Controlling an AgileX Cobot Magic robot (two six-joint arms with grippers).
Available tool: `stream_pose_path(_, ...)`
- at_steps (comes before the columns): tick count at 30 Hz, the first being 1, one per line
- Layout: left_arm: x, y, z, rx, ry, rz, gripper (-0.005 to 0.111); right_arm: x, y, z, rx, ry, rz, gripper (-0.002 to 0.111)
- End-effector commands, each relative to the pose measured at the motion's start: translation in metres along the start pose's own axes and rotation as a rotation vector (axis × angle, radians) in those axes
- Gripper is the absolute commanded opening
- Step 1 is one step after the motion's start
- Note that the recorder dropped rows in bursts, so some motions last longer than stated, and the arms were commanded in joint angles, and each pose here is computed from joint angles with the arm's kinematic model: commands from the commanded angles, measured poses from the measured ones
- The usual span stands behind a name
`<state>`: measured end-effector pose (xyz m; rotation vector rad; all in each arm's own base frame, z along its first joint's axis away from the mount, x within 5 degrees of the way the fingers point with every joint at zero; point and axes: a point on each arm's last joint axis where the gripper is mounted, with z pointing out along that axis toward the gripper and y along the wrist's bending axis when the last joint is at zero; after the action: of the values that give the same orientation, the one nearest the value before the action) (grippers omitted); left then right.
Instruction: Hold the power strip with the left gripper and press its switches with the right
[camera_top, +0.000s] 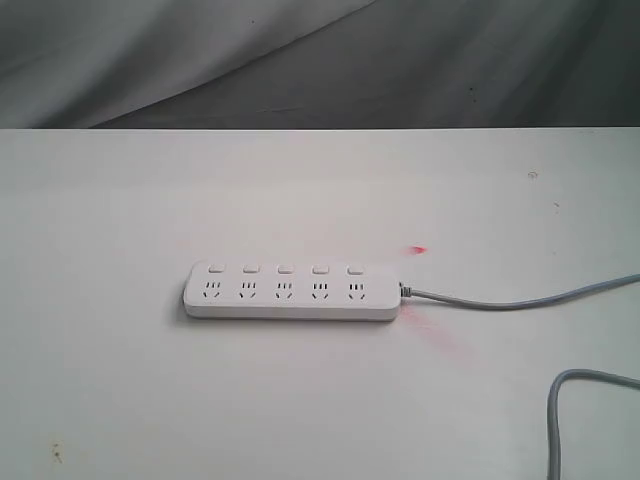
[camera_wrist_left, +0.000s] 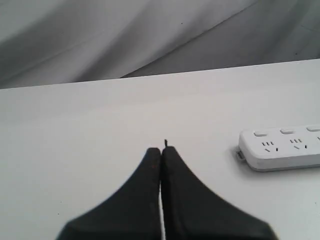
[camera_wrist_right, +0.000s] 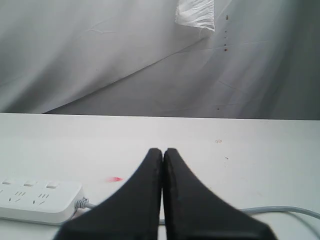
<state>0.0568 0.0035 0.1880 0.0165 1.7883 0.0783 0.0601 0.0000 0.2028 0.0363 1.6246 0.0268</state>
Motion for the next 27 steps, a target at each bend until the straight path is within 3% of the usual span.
stream_pose_path(1, -0.007, -0.003, 0.0, 0.038, -0.094, -0.142, 0.001, 0.001, -0.001, 0.0, 0.007, -0.005, -0.003, 0.0)
stream_pose_path(3, -0.014, -0.004, -0.001, 0.076, -0.159, -0.355, 0.001, 0.001, -0.001, 0.0, 0.007, -0.005, -0.003, 0.0)
stream_pose_path(5, -0.02, -0.003, -0.002, 0.087, -0.221, -0.451, 0.001, 0.001, -0.001, 0.0, 0.007, -0.005, -0.003, 0.0)
stream_pose_path(13, -0.031, 0.001, -0.006, 0.071, -0.357, -0.467, 0.001, 0.001, -0.001, 0.0, 0.007, -0.005, -0.003, 0.0)
stream_pose_path(19, -0.042, 0.002, -0.01, 0.1, -0.387, -0.579, 0.0, 0.001, -0.001, 0.0, 0.007, -0.005, -0.003, 0.0)
stream_pose_path(22, -0.059, -0.003, -0.019, 0.133, -0.26, -0.511, 0.0, 0.001, -0.001, 0.0, 0.007, -0.005, -0.003, 0.0)
stream_pose_path(27, -0.104, -0.009, -0.026, 0.19, -0.048, -0.115, 0.0, 0.001, -0.001, 0.0, 0.007, -0.005, -0.003, 0.0)
